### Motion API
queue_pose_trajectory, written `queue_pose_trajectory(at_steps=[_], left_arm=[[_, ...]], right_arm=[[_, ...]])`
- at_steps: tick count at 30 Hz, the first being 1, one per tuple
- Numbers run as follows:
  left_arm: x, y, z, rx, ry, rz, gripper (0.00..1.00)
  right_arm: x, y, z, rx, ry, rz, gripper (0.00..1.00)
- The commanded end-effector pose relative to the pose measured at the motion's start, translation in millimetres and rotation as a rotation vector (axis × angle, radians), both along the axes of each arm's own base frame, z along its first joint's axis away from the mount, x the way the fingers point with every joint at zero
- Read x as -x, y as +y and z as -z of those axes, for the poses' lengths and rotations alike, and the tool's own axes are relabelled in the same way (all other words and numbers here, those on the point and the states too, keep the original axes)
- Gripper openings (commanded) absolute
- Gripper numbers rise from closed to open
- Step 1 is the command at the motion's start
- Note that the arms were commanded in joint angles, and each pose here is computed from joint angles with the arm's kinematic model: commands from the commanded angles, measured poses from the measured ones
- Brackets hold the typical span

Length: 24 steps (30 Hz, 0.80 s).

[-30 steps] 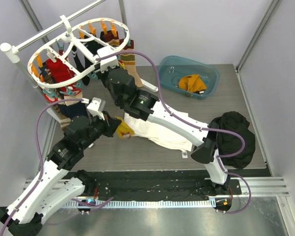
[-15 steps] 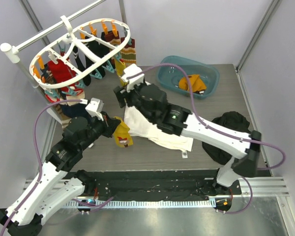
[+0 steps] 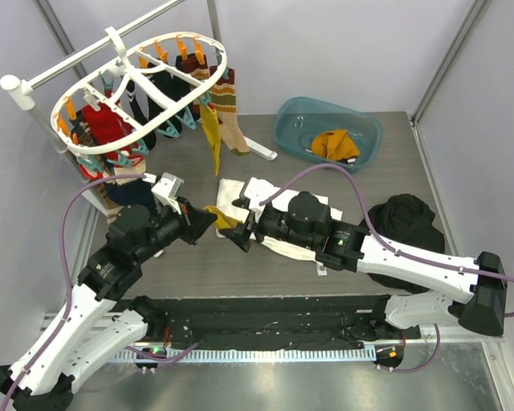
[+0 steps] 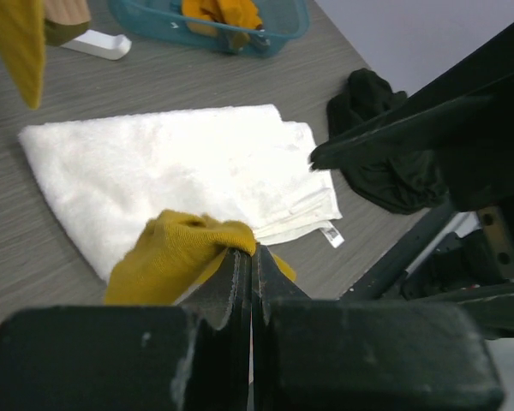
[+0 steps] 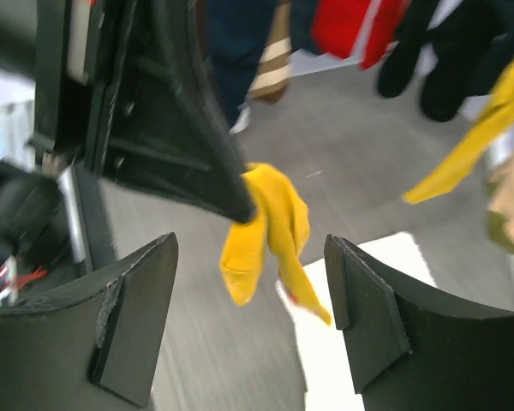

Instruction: Remove the socks clipped to the hanger

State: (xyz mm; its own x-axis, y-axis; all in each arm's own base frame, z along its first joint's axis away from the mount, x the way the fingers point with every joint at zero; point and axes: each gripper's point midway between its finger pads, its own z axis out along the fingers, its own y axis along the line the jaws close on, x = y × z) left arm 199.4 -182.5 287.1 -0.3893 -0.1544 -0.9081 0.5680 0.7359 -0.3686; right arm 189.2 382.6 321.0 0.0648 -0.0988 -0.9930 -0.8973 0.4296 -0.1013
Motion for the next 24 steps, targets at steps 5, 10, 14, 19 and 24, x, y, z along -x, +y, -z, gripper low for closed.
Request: queue_pose_trajectory(at_steps=[5,10,14,19,24], left_arm=[[21.0,-19.1,-51.1,0.149,-0.082,0.143,0.0],[24.3,-22.1,-53.0,0.17,-0.068,0.162,0.0],[26.2,-21.3,-53.8,0.173,-0.074,0.166,0.0],[22.9,-20.1,-50.8,0.162,-0.073,0.15,0.0],[12.3,-13.1,-48.0,0.137,-0.085,0.086,0.2]], right_arm=[[12.4,15.1,0.9,-0.029,-0.025,-0.108,0.77],[3.4,23.2,14.2,-0.01,-0.015,-0.082,0.75],[-5.9,26.2,16.6,-0.011,-0.02,-0.042,0.72],[-21.1,24.4,27.2,0.008,-0.028,0.036,0.15],[-40.2,12.6,28.4,-0.005,-0.01,0.148,0.01]])
